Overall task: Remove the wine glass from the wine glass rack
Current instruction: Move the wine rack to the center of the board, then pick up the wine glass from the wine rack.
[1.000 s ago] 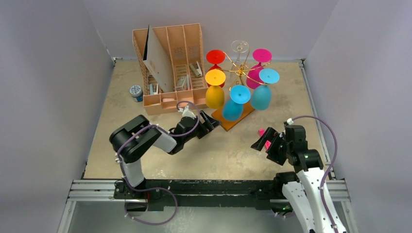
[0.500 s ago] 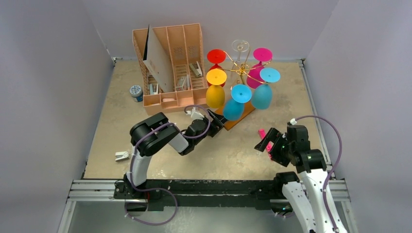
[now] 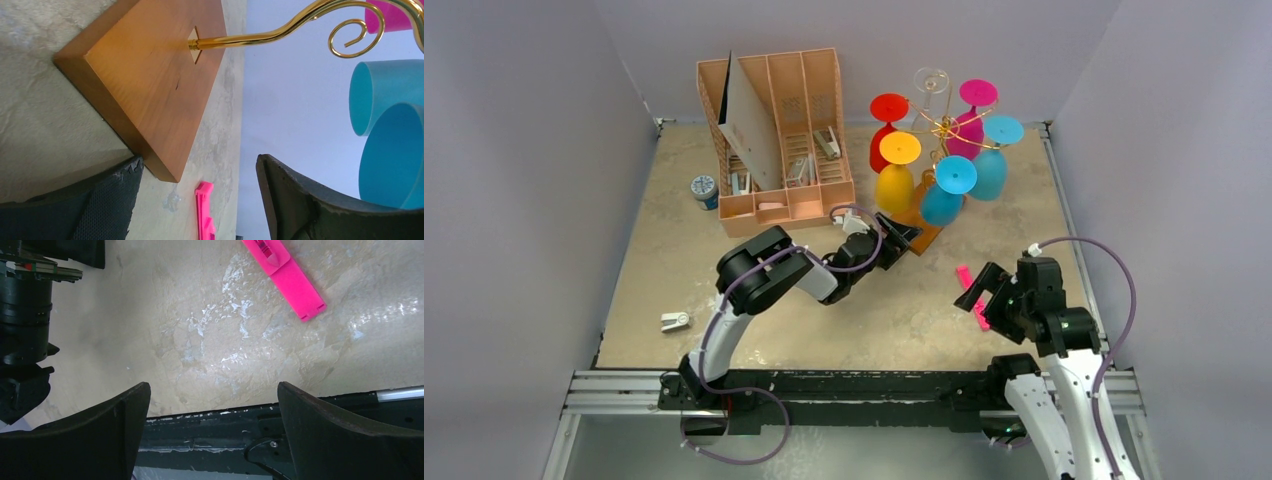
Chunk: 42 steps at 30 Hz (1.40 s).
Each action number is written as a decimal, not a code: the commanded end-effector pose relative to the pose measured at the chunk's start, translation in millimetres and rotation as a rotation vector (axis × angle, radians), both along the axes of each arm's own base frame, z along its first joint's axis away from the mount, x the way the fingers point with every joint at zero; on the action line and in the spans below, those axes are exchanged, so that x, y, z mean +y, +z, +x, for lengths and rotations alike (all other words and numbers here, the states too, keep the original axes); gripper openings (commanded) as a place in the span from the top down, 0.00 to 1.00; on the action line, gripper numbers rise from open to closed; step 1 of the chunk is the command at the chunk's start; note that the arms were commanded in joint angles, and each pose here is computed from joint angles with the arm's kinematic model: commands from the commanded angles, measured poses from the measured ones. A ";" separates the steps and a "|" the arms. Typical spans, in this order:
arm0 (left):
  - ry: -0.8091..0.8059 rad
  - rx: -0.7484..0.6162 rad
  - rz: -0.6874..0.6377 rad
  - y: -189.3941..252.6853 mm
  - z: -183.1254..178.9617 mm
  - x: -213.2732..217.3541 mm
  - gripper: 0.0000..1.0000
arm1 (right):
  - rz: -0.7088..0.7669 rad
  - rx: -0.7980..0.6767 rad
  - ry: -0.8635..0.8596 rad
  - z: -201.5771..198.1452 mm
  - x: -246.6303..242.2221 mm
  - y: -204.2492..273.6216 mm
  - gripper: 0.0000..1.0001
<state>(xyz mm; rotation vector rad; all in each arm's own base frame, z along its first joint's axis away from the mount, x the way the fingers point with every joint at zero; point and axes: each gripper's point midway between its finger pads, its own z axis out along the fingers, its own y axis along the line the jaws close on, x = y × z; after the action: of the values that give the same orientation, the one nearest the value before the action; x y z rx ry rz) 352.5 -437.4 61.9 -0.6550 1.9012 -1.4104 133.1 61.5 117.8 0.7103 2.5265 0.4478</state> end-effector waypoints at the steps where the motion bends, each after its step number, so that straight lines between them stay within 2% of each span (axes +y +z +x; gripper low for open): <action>1: 0.000 0.065 0.111 -36.4 -0.7 -0.9 0.19 | -0.048 -0.027 -0.055 2.0 -12.0 15.0 0.01; 6: -0.008 0.075 0.130 -36.0 -9.9 8.8 0.19 | -0.038 -0.076 -0.046 10.1 -9.9 31.2 0.01; 11: -0.030 0.106 0.200 -42.8 -31.5 31.6 0.17 | 0.037 -0.216 0.060 27.1 9.7 65.2 0.01; 21: -0.089 0.076 0.235 -25.8 -72.1 68.1 0.16 | 0.039 -0.406 0.030 36.6 6.2 123.6 0.01; 23: -0.112 0.120 0.320 -29.4 -86.2 81.6 0.17 | 0.057 -0.464 0.011 34.6 5.9 142.5 0.01; 26: -0.102 0.093 0.401 -16.5 -101.3 103.3 0.17 | 0.097 -0.585 -0.019 36.5 6.7 171.1 0.01; 31: -0.093 -0.030 0.468 53.3 -107.6 128.8 0.17 | 0.128 -0.643 -0.019 50.7 10.9 211.8 0.01; 36: -0.153 -0.200 0.520 150.7 -125.4 151.3 0.16 | 0.174 -0.571 -0.033 69.1 18.3 253.9 0.01; 40: -0.207 -0.413 0.556 244.7 -156.0 187.0 0.15 | 0.092 -0.509 -0.015 74.8 11.2 253.4 0.01; 42: -0.193 -0.469 0.608 268.9 -170.0 216.6 0.08 | 0.056 -0.514 0.024 80.0 10.9 246.7 0.01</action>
<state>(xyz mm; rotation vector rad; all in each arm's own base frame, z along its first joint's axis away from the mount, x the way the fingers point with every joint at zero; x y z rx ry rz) 215.1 -275.4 297.2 -0.0830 1.9011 -1.0807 217.6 76.5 379.1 0.5535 1.9717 0.6915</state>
